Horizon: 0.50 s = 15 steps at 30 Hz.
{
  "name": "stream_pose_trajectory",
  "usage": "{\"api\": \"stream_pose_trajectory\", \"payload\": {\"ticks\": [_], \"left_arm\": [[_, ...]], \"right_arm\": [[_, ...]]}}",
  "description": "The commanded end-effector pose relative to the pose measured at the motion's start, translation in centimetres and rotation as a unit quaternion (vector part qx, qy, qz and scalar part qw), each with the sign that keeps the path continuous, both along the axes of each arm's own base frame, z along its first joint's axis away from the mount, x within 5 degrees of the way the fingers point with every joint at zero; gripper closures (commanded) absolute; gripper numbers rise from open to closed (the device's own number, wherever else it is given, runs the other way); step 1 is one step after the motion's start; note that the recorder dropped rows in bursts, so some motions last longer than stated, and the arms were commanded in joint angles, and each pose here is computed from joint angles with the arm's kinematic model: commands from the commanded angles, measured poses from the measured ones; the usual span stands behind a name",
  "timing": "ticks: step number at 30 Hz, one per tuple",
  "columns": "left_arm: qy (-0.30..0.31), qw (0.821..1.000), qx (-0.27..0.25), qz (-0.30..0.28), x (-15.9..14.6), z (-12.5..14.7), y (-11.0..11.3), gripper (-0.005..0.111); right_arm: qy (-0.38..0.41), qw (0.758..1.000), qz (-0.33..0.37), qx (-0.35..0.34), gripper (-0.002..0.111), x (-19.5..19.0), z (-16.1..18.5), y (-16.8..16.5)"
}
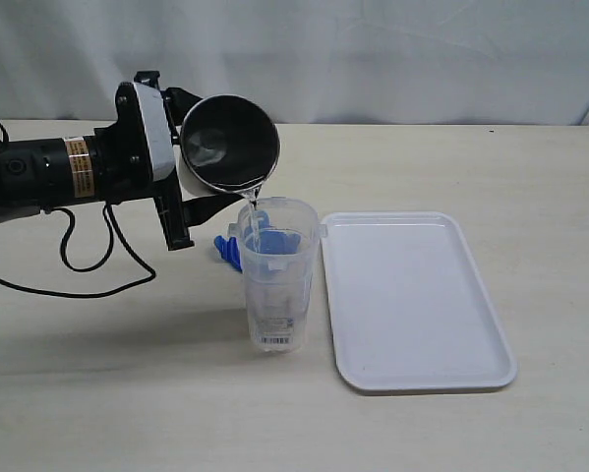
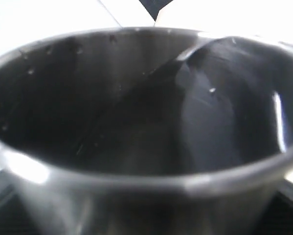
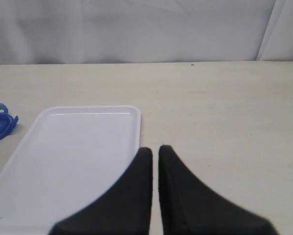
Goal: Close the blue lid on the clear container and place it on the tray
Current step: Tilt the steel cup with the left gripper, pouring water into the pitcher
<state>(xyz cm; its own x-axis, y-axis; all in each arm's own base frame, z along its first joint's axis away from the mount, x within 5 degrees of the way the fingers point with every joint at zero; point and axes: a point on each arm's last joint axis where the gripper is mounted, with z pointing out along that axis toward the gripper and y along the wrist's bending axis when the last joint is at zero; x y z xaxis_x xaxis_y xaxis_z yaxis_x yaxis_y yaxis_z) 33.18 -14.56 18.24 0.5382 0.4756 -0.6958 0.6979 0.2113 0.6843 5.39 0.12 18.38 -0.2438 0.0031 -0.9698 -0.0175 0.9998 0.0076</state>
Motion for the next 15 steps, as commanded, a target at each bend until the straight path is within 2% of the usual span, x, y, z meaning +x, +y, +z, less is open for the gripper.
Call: {"api": "stream_pose_trajectory", "payload": {"ticks": [1,15], "left_arm": [[-0.042,0.998,-0.036,-0.009,0.10,1.96,-0.29,0.107],[-0.076,0.997,-0.017,-0.015,0.11,1.96,-0.28,0.107]], "right_arm": [[0.001,1.000,0.000,0.000,0.104,-0.02,-0.08,0.00],[0.001,1.000,0.000,0.000,0.104,-0.02,-0.08,0.00]]}}
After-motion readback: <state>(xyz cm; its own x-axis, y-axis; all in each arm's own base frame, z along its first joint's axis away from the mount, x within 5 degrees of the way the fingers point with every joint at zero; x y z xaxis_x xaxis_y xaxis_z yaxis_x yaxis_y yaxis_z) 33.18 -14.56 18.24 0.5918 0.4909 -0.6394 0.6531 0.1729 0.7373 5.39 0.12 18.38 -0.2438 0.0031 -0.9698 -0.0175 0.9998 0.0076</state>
